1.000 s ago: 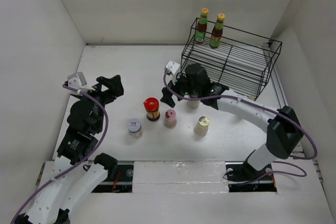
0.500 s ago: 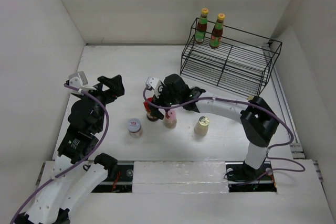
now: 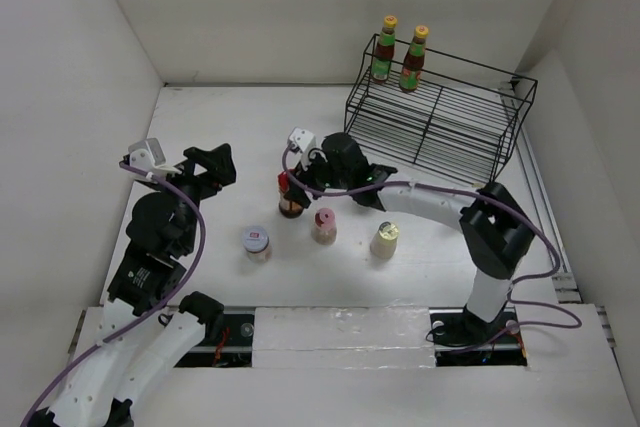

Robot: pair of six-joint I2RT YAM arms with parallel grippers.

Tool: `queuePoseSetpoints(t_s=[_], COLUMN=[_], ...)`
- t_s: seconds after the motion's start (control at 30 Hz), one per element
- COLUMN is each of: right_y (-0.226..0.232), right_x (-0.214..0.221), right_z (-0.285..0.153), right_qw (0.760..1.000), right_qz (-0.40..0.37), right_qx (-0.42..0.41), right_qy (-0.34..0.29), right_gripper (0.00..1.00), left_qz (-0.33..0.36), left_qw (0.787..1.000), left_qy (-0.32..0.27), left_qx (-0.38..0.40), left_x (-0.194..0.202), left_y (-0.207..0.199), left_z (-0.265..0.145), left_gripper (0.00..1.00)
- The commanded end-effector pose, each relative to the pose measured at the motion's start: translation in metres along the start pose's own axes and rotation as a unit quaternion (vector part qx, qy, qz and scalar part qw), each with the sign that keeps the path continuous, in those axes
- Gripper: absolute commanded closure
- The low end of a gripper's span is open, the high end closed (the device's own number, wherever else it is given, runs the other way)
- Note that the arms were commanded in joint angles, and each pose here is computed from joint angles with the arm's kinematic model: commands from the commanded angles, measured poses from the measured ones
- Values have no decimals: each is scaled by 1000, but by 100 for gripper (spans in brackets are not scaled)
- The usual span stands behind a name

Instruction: Organize the condiment bottles

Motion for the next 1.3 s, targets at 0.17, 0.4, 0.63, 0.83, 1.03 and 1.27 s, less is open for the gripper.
queuePoseSetpoints(t_s=[0.17,0.4,0.63,0.83,1.03,1.27], right_y=[-55,-138,-231,-270,-283,-298], right_x=[-173,-196,-212,-214,-199,-196], right_z=[-168,-268,-308,-325,-319,-309], right_qw=[929,868,841,830,833,836], right_qz=[-38,-15,5,13,26,27], right_qx=[122,315,399,428,439,436], right_qy=[-346,-383,-365,-357,-336,-333], right_gripper=[60,61,63,64,64,64], left_qz=[-5,-7,-7,-9,-7,-7], left_qw=[1000,1000,1000,1000,1000,1000], left_qy=[-17,-19,-19,-24,-19,-19], left_qx=[11,17,17,14,17,17], left_x=[-6,-8,-8,-10,-8,-8], left_y=[-2,-3,-3,-2,-3,-3], left_z=[-1,-3,-3,-5,-3,-3], left_gripper=[16,16,16,16,16,16])
Point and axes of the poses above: each gripper's point midway between its finger pads, its own z axis out along the fingers, its own y axis along the line the jaws close on, x = y × z, the point moved 9 cm from there along -z, back along the fingers, and after that the axes turned 7 degrees about z, right-handed, at the moved point
